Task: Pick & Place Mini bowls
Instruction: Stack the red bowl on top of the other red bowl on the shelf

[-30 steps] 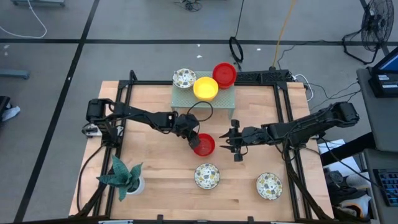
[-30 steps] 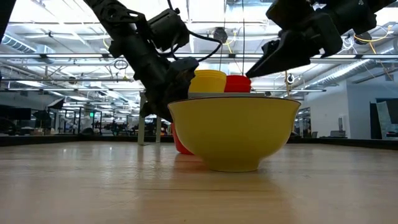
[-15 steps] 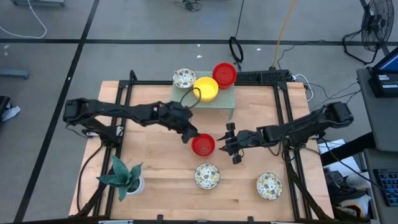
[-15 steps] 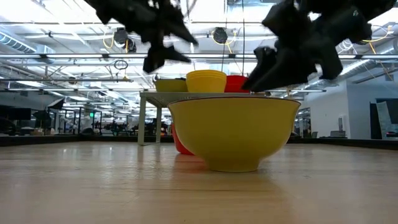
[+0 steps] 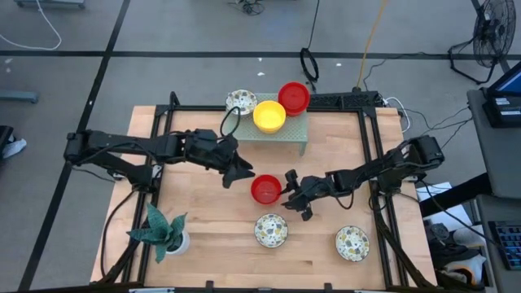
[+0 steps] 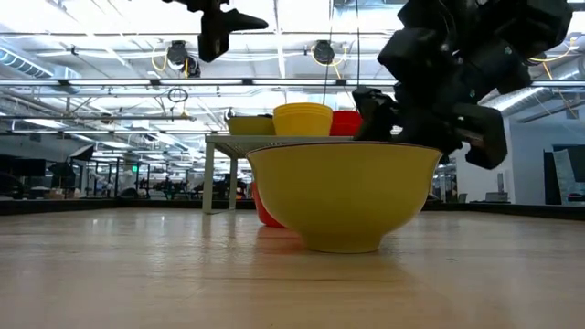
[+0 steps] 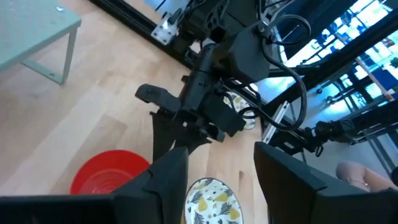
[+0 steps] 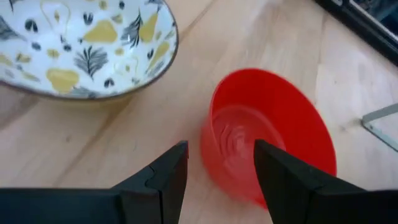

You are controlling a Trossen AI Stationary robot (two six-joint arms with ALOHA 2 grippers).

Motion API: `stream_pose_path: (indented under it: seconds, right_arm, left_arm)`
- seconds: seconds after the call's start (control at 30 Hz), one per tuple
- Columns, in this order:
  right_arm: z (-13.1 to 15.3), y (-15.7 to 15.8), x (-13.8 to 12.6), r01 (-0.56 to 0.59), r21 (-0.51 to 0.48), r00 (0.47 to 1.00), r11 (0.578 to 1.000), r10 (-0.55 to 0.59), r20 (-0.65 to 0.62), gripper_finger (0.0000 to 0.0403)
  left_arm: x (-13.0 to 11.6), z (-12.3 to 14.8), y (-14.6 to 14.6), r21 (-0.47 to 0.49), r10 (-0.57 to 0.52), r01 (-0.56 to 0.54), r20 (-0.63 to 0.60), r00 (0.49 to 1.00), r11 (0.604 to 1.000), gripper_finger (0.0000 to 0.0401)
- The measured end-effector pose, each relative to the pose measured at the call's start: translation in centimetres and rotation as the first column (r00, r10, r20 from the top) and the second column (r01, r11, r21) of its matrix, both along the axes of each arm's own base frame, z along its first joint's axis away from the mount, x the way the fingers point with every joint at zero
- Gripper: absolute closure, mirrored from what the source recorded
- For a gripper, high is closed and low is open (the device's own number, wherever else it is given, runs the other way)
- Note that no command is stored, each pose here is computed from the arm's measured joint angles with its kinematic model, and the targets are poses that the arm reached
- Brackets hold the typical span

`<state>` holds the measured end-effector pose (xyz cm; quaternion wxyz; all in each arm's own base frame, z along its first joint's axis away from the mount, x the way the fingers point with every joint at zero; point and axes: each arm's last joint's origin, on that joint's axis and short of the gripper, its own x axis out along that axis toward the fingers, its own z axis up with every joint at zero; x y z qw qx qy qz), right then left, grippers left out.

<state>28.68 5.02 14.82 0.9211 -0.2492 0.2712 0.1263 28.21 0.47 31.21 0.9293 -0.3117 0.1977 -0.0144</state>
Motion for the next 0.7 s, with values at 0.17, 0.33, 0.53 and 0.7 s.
stream_pose_path:
  seconds: [0.17,0.33,0.53,0.7]
  right_arm:
    - [-0.5,0.1,0.2,-0.038,-0.021,0.999,0.999,0.038,0.0,0.0232]
    - [-1.1,0.4,1.7,-0.05,-0.04,0.999,0.998,0.05,-0.016,0.0232]
    - [-2.4,0.4,3.2,-0.015,-0.121,0.995,0.993,0.003,-0.101,0.0232]
    - [-2.8,0.4,3.2,-0.012,-0.118,0.987,0.993,-0.007,-0.158,0.0243]
  left_arm:
    - [-0.1,0.1,-0.1,-0.003,0.004,-0.004,0.004,1.0,1.0,0.0212]
    - [-0.1,0.1,0.0,-0.002,0.008,-0.008,0.003,1.0,1.0,0.0212]
    - [-0.1,0.1,0.0,-0.002,0.008,-0.008,0.003,1.0,1.0,0.0212]
    - [-0.1,0.1,0.0,-0.002,0.008,-0.008,0.003,1.0,1.0,0.0212]
